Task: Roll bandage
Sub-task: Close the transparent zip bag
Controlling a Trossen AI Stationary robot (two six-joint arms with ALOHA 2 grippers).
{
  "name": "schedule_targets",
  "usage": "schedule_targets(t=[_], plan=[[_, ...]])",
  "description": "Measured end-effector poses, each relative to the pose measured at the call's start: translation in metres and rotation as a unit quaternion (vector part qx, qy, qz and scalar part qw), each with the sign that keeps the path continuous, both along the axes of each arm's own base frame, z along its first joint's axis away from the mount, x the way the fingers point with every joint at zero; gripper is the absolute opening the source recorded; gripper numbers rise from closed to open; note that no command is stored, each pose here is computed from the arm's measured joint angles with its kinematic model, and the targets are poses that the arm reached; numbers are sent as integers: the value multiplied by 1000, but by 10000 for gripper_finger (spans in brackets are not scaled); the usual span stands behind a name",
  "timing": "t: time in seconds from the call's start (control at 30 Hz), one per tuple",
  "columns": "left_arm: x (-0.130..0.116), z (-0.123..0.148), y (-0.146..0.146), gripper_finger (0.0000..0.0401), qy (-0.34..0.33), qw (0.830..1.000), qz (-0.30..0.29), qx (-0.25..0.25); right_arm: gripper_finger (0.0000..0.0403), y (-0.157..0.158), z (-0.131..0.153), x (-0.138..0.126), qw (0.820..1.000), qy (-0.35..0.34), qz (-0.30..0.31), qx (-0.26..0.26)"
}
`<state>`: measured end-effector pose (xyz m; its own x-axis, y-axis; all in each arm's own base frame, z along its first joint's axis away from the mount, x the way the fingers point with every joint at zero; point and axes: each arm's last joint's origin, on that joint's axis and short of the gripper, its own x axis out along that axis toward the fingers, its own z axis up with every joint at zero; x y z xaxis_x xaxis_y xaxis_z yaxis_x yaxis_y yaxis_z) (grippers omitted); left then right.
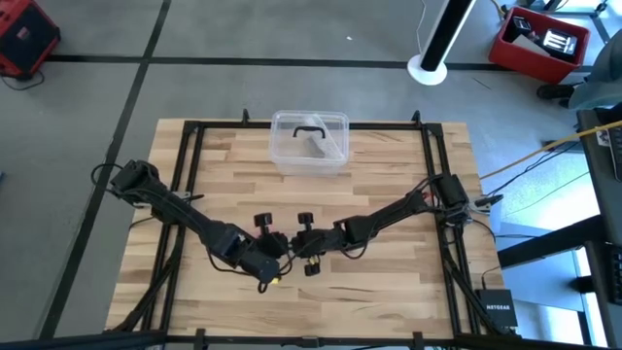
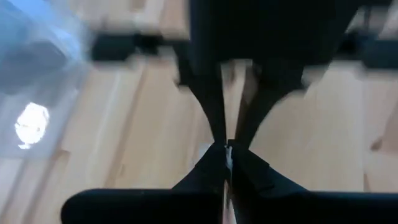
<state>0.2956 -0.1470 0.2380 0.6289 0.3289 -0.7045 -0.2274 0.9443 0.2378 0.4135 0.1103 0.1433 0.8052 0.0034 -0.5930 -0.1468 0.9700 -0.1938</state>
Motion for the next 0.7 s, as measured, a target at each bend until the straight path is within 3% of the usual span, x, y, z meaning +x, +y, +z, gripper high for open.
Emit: schedule_targets(t=[0.3, 0.5, 0.7], plan=[[2, 18, -6, 0, -12, 1000, -15, 24, 21, -2, -9, -6, 999, 36, -8, 1], [0, 28, -10, 0, -24, 999, -11, 43, 46, -4, -19, -14, 996, 81, -19, 11], [-3, 34, -14, 0, -35, 997, -13, 66, 45, -5, -24, -18, 993, 114, -26, 14]])
